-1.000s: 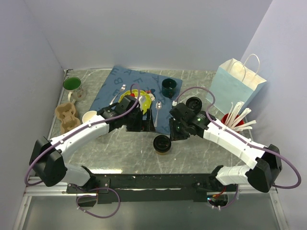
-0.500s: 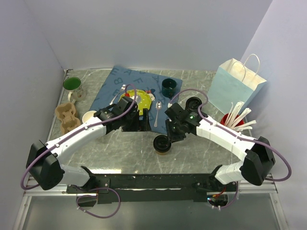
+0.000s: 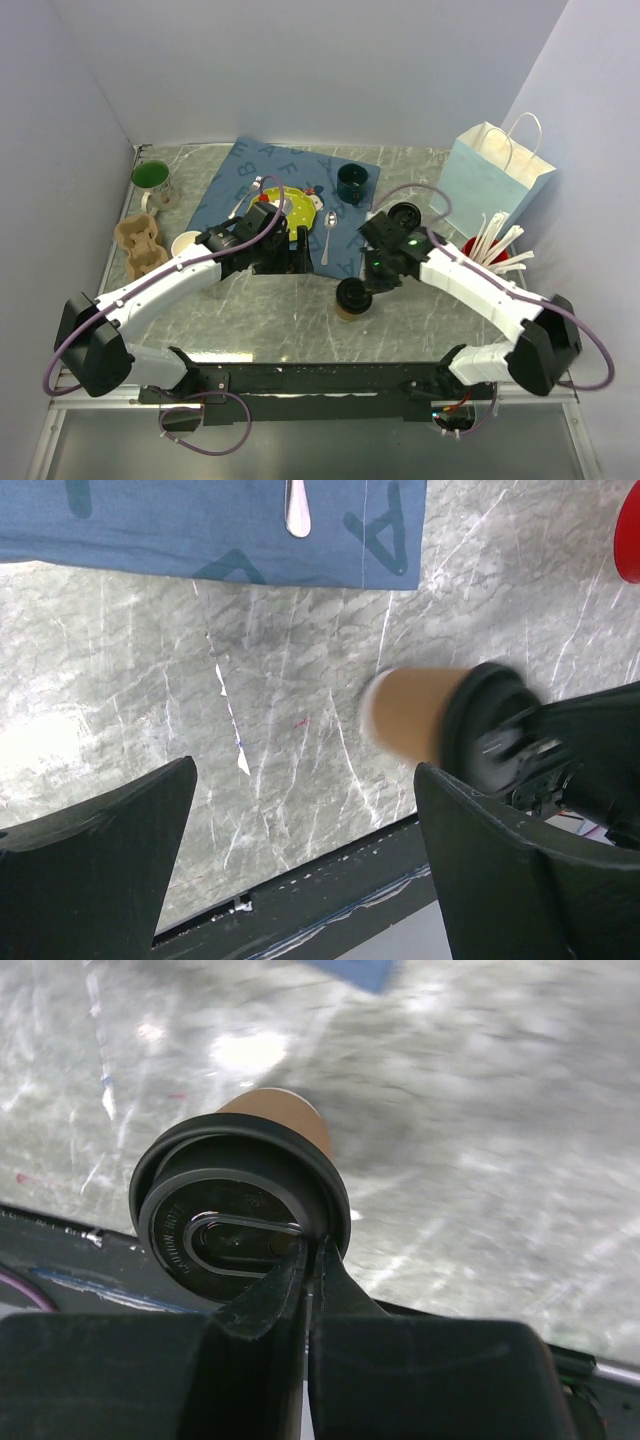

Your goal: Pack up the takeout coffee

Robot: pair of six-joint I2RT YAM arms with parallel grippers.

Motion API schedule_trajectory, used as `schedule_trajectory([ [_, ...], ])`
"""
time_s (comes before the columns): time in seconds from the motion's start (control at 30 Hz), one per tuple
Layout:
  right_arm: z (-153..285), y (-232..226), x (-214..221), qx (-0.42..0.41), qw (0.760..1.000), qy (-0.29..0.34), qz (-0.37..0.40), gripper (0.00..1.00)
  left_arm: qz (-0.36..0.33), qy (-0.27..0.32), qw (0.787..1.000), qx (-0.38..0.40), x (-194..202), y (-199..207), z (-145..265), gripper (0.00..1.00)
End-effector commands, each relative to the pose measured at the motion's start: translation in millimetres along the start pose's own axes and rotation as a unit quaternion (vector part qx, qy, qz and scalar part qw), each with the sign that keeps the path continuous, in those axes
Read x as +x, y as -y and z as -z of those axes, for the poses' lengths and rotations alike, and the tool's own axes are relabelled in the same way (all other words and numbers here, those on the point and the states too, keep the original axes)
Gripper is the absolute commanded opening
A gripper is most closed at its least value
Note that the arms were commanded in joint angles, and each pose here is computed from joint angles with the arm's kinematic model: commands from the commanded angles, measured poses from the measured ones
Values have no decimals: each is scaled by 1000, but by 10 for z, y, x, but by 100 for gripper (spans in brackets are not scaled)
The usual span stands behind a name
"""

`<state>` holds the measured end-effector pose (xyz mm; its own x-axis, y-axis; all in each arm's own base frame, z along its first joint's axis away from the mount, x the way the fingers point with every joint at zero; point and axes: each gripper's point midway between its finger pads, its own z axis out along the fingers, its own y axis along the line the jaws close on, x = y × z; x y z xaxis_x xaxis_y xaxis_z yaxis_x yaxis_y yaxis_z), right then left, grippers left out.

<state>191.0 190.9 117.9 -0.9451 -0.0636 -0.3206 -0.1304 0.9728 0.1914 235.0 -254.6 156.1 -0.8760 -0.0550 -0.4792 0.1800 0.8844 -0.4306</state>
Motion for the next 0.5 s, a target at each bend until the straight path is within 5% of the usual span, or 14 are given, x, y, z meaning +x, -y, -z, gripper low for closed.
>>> schedule_trajectory([
  [0.0,250,681,-3,69,996,24,-59,0,6,28,999,16,-164,115,151,97],
  [0.17,327,1273,-68,130,985,31,-107,2,-5,39,999,17,-273,167,122,97],
  [0.47,182,1548,35,157,975,15,-156,8,-13,42,999,4,-304,136,182,97],
])
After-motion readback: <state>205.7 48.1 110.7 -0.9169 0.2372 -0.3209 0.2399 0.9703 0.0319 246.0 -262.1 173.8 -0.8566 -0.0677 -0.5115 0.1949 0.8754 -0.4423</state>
